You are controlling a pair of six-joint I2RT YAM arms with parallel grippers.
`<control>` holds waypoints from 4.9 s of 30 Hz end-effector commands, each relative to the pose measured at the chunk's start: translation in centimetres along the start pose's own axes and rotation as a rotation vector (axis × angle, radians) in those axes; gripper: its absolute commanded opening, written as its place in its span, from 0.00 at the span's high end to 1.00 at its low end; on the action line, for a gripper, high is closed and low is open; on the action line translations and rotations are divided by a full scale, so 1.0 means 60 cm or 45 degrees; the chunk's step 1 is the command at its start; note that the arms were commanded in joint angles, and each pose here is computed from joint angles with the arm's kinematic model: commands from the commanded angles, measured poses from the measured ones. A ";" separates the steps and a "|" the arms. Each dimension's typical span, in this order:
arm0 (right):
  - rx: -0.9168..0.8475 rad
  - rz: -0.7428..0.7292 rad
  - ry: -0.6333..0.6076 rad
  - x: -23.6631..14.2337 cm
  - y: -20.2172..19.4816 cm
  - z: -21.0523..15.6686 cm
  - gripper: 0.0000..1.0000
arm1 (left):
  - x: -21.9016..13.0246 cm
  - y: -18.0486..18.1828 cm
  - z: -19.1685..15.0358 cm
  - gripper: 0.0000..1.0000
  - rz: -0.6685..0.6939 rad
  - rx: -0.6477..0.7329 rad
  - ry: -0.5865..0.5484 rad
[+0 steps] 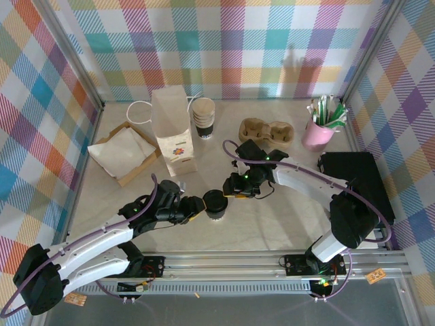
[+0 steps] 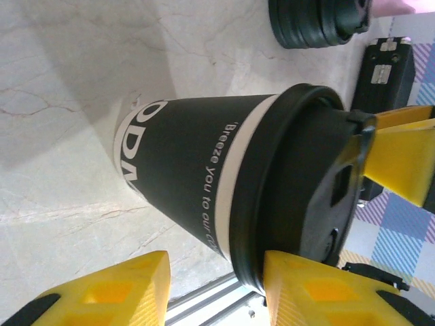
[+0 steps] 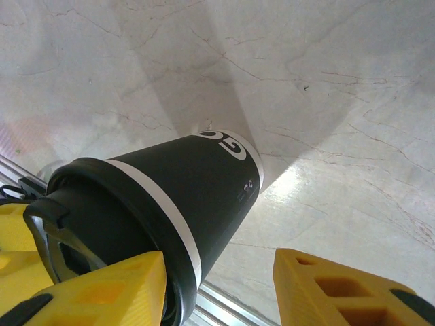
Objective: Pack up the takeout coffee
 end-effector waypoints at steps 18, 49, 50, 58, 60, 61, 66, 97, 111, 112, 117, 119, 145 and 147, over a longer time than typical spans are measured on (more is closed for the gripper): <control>0.150 -0.146 0.121 0.050 -0.056 -0.029 0.55 | 0.018 0.072 -0.025 0.64 0.136 -0.027 0.038; 0.016 -0.071 -0.007 -0.037 0.003 -0.018 0.54 | -0.020 -0.018 0.005 0.63 0.116 0.107 -0.036; 0.006 -0.071 -0.013 -0.040 0.004 -0.019 0.54 | -0.021 -0.016 0.004 0.63 0.119 0.106 -0.037; -0.251 -0.072 -0.131 -0.085 0.029 -0.027 0.44 | -0.046 -0.047 0.011 0.56 0.078 0.183 -0.082; -0.395 -0.075 -0.192 -0.102 0.043 -0.032 0.38 | -0.063 -0.062 0.015 0.54 0.094 0.245 -0.106; -0.459 -0.085 -0.210 -0.107 0.050 -0.034 0.35 | -0.072 -0.067 0.017 0.52 0.119 0.275 -0.124; -0.871 -0.143 -0.251 -0.117 0.102 -0.056 0.17 | -0.144 -0.075 0.039 0.37 0.468 0.425 -0.346; -1.259 -0.442 0.000 -0.001 0.170 -0.066 0.01 | -0.286 -0.052 0.084 0.00 1.047 0.497 -0.835; -1.307 -0.384 0.069 0.000 0.178 -0.070 0.02 | -0.260 -0.047 0.086 0.00 1.053 0.543 -0.713; -1.304 -0.388 0.080 0.002 0.177 -0.070 0.02 | -0.260 -0.044 0.084 0.00 1.059 0.538 -0.708; -1.341 -0.417 0.106 0.008 0.174 -0.068 0.02 | -0.263 -0.027 0.074 0.00 1.052 0.491 -0.717; -1.345 -0.432 0.097 0.007 0.175 -0.065 0.02 | -0.261 -0.023 0.072 0.00 1.036 0.474 -0.724; -1.145 -0.501 0.097 0.037 0.147 -0.043 0.16 | -0.246 -0.027 0.076 0.00 1.042 0.485 -0.654; -1.143 -0.497 0.108 0.040 0.146 -0.043 0.16 | -0.246 -0.028 0.076 0.00 1.039 0.483 -0.653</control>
Point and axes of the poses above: each hand's point on the last joint's axis, 136 mm out from that joint toward the fingers, its own x axis out along the fingers, its own y axis along the line the jaws close on, z = x × y, the point moved 10 cm from there along -x, back along the fingers, and after that the axes turned 1 degree about x, right-handed, at the moved point
